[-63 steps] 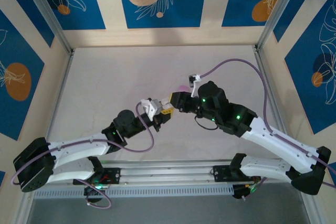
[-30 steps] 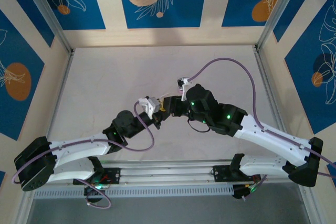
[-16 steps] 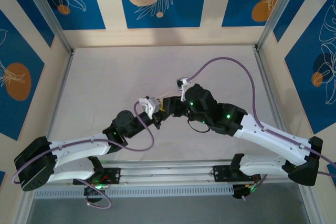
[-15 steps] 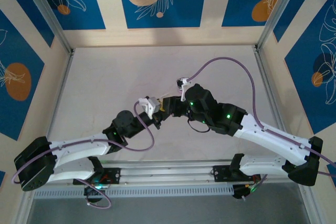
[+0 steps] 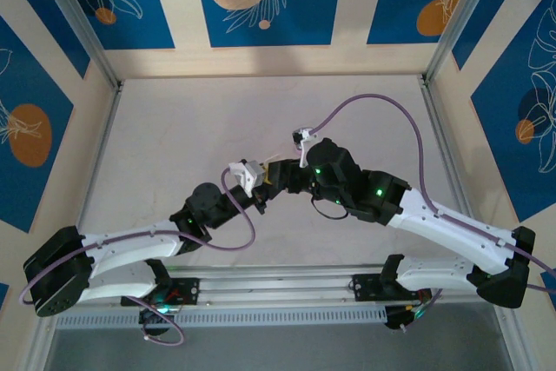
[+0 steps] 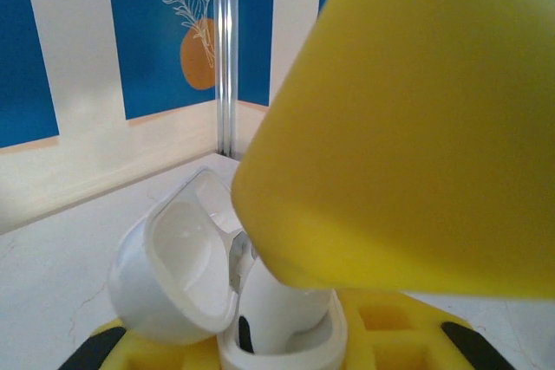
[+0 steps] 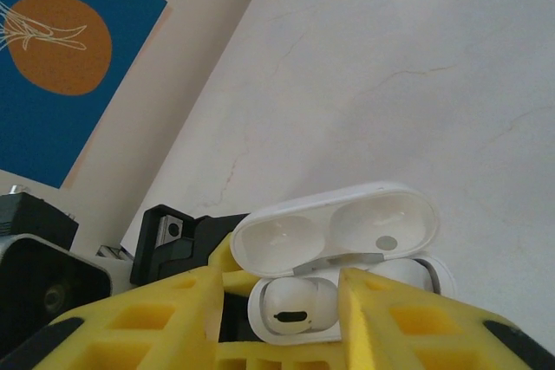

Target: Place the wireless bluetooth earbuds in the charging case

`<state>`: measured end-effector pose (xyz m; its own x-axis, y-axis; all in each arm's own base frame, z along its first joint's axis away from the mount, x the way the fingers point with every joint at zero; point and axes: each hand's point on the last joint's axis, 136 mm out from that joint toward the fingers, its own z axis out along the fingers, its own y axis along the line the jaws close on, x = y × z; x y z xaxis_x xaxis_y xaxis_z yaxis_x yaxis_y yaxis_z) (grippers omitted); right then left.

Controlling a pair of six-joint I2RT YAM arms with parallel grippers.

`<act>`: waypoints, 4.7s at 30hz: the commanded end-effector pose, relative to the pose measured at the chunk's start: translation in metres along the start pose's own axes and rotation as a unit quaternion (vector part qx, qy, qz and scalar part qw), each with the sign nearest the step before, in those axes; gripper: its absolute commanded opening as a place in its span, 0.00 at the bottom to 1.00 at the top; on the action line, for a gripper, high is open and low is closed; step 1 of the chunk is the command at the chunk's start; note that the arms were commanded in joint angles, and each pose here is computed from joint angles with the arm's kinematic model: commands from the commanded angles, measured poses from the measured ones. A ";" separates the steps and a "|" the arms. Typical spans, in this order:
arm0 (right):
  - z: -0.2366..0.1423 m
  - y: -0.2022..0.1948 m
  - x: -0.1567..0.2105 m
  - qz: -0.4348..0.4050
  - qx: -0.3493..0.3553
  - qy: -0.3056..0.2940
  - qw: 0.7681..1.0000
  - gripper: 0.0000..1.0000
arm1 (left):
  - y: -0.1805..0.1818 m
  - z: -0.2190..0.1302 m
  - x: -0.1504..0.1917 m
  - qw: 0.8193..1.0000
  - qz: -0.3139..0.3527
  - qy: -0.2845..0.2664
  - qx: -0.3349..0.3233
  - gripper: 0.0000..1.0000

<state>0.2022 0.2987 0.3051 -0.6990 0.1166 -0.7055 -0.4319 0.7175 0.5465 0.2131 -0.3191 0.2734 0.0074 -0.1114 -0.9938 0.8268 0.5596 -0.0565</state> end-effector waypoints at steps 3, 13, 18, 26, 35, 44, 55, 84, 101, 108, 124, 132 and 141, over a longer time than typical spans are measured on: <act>-0.025 0.032 -0.023 -0.016 -0.073 -0.038 0.996 0.43 | -0.009 -0.004 -0.018 0.999 -0.001 -0.035 0.018 0.14; -0.049 0.027 -0.034 -0.028 -0.081 -0.068 0.994 0.45 | -0.021 -0.007 -0.014 0.998 0.023 -0.012 0.053 0.15; -0.054 -0.011 -0.038 0.021 -0.021 -0.062 0.998 0.47 | -0.033 -0.010 -0.017 0.995 0.037 -0.014 0.089 0.16; -0.042 -0.045 -0.029 0.105 -0.007 0.025 0.994 0.49 | -0.049 -0.014 -0.021 0.989 0.047 -0.016 0.136 0.16; -0.020 -0.052 -0.010 0.131 -0.002 0.146 0.981 0.50 | -0.051 -0.016 -0.022 0.988 0.060 -0.012 0.141 0.17; -0.010 -0.048 0.009 0.126 -0.015 0.210 0.969 0.49 | -0.050 -0.016 -0.023 0.989 0.059 -0.012 0.137 0.18; -0.017 -0.048 0.013 0.121 -0.022 0.206 0.971 0.49 | -0.047 -0.015 -0.022 0.990 0.054 -0.012 0.127 0.18; -0.017 -0.047 0.029 0.112 -0.033 0.234 0.965 0.48 | -0.038 -0.013 -0.023 0.994 0.035 -0.014 0.102 0.18; -0.026 -0.044 0.033 0.103 -0.037 0.238 0.965 0.48 | -0.031 -0.011 -0.020 0.996 0.029 -0.004 0.082 0.18; -0.028 -0.045 0.029 0.098 -0.031 0.227 0.968 0.48 | -0.031 -0.012 -0.020 0.996 0.029 -0.003 0.084 0.18; -0.054 -0.117 0.011 0.167 0.104 0.101 0.975 0.50 | -0.004 -0.003 0.033 0.993 -0.048 0.110 0.014 0.17; -0.054 -0.136 0.024 0.219 0.100 0.104 0.965 0.50 | 0.032 0.003 0.090 0.952 -0.195 0.230 -0.046 0.18; -0.049 -0.141 0.040 0.240 0.091 0.127 0.958 0.50 | 0.053 0.018 0.153 0.880 -0.337 0.328 -0.062 0.18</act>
<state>0.2130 0.1652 0.2210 -0.9115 0.3082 -0.2722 0.0644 0.7608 0.6458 0.2682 -0.3123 0.1199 -0.7449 0.0476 -0.6654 0.5179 0.6700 -0.5318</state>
